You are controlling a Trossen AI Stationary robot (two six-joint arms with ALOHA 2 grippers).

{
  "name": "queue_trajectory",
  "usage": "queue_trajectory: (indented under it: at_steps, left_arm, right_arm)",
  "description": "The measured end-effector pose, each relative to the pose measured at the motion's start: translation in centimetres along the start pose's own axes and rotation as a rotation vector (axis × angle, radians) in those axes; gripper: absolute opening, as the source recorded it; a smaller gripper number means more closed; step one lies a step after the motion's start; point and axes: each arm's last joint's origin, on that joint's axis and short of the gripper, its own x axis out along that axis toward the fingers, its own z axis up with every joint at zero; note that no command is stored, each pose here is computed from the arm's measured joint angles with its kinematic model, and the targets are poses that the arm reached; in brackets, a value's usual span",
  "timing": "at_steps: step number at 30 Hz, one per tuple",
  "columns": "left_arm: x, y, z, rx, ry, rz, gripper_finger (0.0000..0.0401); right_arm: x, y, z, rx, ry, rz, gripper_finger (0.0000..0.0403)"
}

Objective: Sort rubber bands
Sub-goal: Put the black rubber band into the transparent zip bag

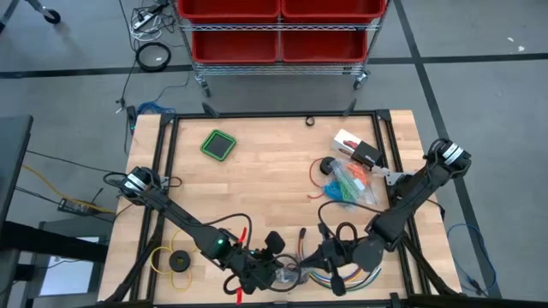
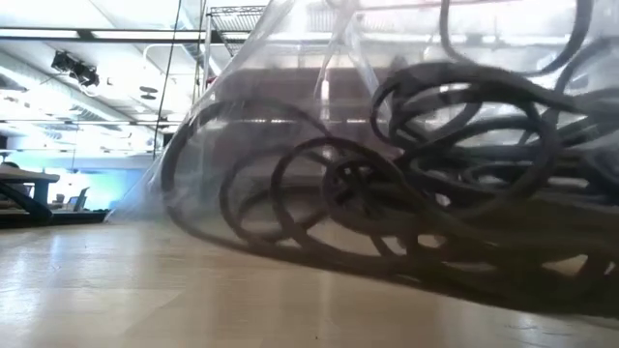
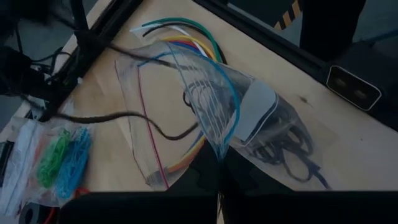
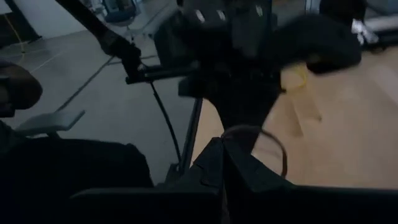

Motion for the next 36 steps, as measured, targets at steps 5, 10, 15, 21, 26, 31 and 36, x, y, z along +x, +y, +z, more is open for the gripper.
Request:
queue_trajectory:
  at_steps: [5,10,15,21,26,31,36]
  left_arm:
    - [0.0,0.1,0.1,-0.003,-0.013,0.005,0.0001]
    - [0.0,0.0,0.1,-0.003,-0.013,0.004,0.0001]
    - [0.0,0.1,0.1,0.002,-0.014,0.005,0.0001]
    - [0.0,0.1,0.2,0.002,-0.018,0.007,0.0001]
    - [0.0,0.1,0.2,0.006,-0.023,0.009,0.0001]
    - [0.0,0.2,0.4,0.021,-0.042,0.017,0.0001]
    - [0.0,0.2,0.5,0.03,-0.048,0.02,0.0001]
  right_arm:
    - [0.2,-0.7,-0.4,0.046,0.052,-0.024,0.0]
    - [0.2,-0.7,-0.4,0.049,0.059,-0.026,0.0]
    - [0.2,-0.7,-0.5,0.063,0.067,-0.029,0.0]
    - [0.2,-0.7,-0.6,0.072,0.081,-0.009,0.0]
    - [0.2,-0.9,-1.2,0.104,0.107,-0.006,0.0]
    - [0.2,-1.0,-1.5,0.127,0.122,0.003,0.0]
    - [0.2,-1.0,-1.6,0.128,0.128,0.015,0.0]
